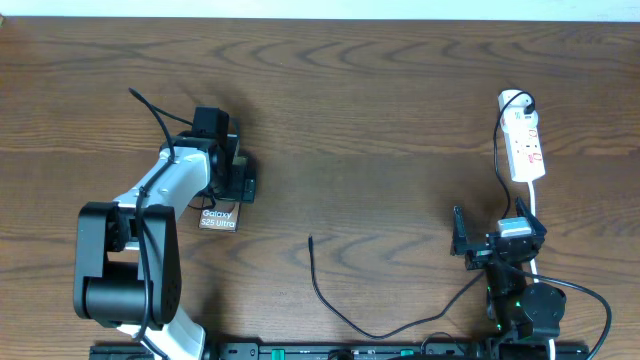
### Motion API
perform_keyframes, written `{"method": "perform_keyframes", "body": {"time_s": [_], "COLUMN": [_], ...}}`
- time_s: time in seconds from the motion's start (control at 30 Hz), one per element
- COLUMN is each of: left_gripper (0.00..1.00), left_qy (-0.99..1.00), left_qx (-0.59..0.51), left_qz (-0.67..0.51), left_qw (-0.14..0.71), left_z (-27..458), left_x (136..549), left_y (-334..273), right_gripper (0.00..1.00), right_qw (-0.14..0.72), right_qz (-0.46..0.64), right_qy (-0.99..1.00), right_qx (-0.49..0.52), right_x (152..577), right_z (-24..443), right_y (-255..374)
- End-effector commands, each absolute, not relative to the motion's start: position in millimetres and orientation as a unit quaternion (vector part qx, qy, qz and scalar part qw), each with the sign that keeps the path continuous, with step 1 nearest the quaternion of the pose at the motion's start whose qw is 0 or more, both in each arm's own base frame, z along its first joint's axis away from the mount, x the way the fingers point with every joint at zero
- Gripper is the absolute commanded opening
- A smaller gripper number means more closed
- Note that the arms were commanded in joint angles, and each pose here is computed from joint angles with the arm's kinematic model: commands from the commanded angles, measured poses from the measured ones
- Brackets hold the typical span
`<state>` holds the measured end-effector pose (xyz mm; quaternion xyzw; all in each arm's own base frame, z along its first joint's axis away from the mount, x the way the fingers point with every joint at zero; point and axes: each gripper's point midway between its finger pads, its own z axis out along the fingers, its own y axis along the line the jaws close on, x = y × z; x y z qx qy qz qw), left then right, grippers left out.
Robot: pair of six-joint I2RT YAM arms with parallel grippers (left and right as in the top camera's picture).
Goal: Plug charger to phone and switch on socket
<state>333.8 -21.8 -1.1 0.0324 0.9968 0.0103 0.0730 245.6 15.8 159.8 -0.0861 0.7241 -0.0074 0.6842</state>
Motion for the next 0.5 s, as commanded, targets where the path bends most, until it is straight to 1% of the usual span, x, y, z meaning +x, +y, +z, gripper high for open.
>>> {"method": "perform_keyframes", "body": {"time_s": [0.0, 0.47], "left_gripper": [0.98, 0.98], "left_qy": [0.998, 0.998], "left_qx": [0.023, 0.029], "left_qz": [-0.017, 0.002], "left_qw": [0.063, 0.049], "left_z": [-6.9, -21.5], "left_x": [331.8, 315.8], "left_y": [-30.0, -22.4], "right_gripper": [0.99, 0.99], "right_qw": [0.684, 0.684], "right_qz": [-0.002, -0.002], "right_qy": [0.725, 0.725], "right_qx": [-0.084, -0.084], "right_x": [245.4, 245.4], "right_z": [159.1, 158.9], "right_y": [16.8, 16.8]}}
